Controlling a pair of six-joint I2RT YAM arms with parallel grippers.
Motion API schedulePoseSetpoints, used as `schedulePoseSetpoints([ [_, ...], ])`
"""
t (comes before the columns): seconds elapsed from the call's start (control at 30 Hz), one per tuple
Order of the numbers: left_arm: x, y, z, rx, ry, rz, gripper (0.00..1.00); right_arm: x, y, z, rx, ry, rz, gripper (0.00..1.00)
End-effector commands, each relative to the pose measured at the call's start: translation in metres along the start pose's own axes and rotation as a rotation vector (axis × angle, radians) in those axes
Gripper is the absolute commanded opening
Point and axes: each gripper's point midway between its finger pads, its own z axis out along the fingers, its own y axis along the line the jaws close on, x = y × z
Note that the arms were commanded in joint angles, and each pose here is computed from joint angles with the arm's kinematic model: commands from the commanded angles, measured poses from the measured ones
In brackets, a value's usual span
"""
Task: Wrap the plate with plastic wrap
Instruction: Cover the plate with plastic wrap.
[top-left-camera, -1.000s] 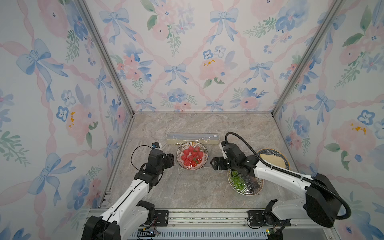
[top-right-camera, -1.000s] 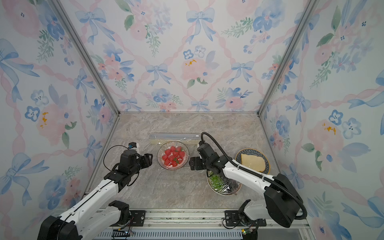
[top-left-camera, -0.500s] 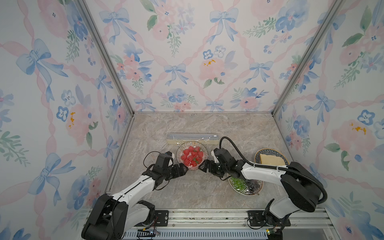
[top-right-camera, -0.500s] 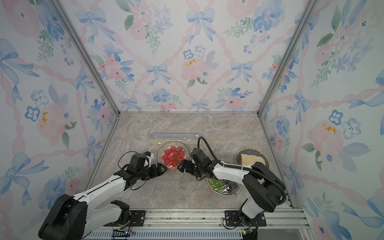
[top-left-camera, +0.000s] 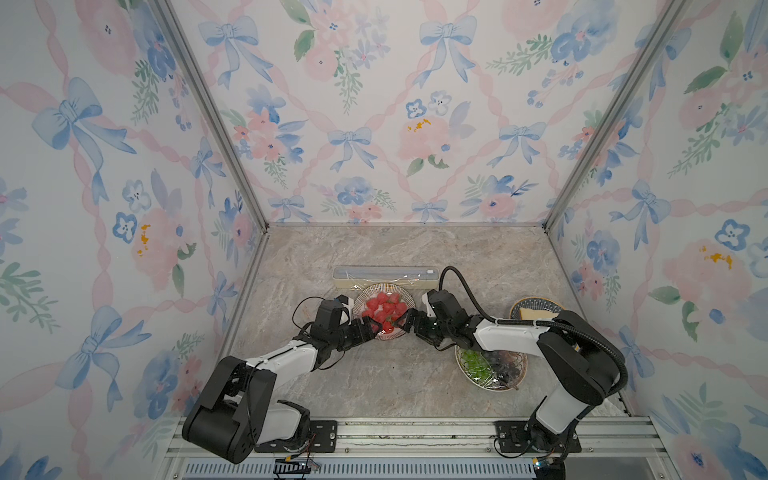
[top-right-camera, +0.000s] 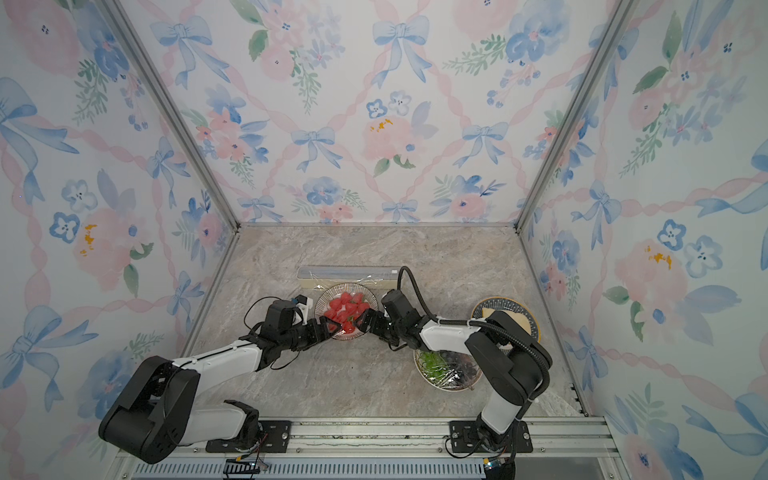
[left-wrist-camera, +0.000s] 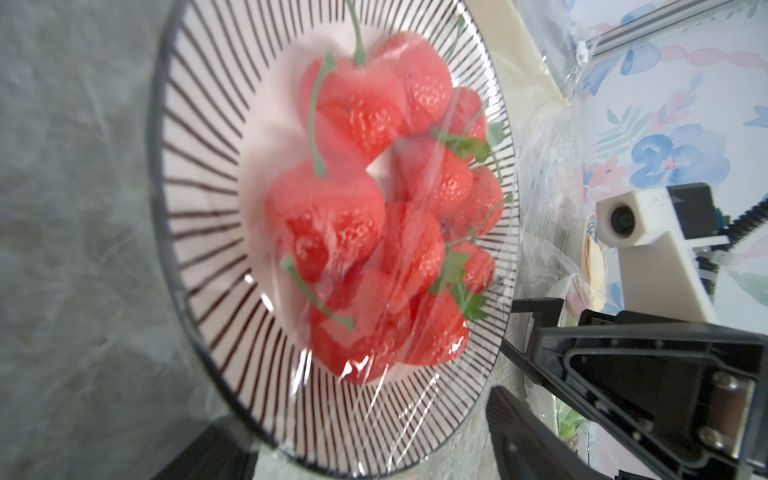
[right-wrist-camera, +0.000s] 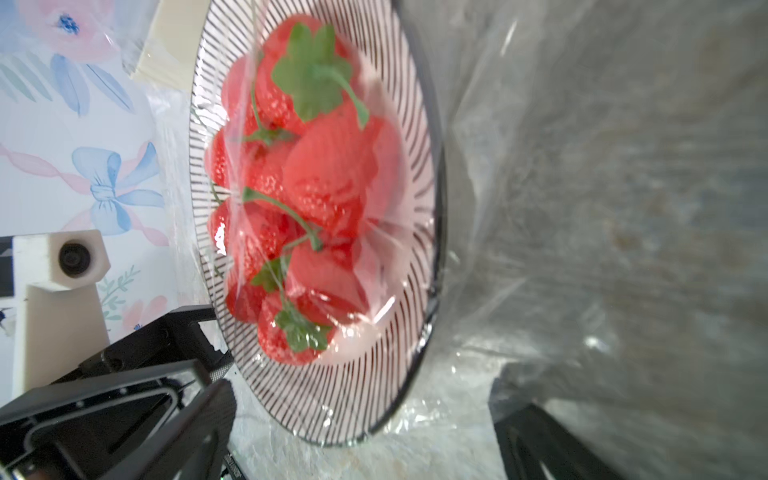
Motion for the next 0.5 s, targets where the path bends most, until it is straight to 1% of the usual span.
schedulePoseSetpoints([
  [0.0,-0.023,-0.012,0.001,0.022,-0.057,0.050,0.86,-0.014,0.014,0.007,-0.038,-0.017,-0.034,0.97],
  [0.17,-0.032,-0.018,0.004,0.030,-0.064,0.088,0.86,-0.023,0.024,0.012,-0.063,-0.029,-0.055,0.97],
  [0.33,-0.031,-0.034,0.007,0.087,-0.030,0.129,0.85,-0.020,0.038,0.014,-0.087,0.003,-0.104,0.98],
  [0.47,-0.035,-0.018,-0.003,0.027,-0.092,0.142,0.86,-0.023,0.020,-0.004,0.021,-0.012,-0.165,0.97],
])
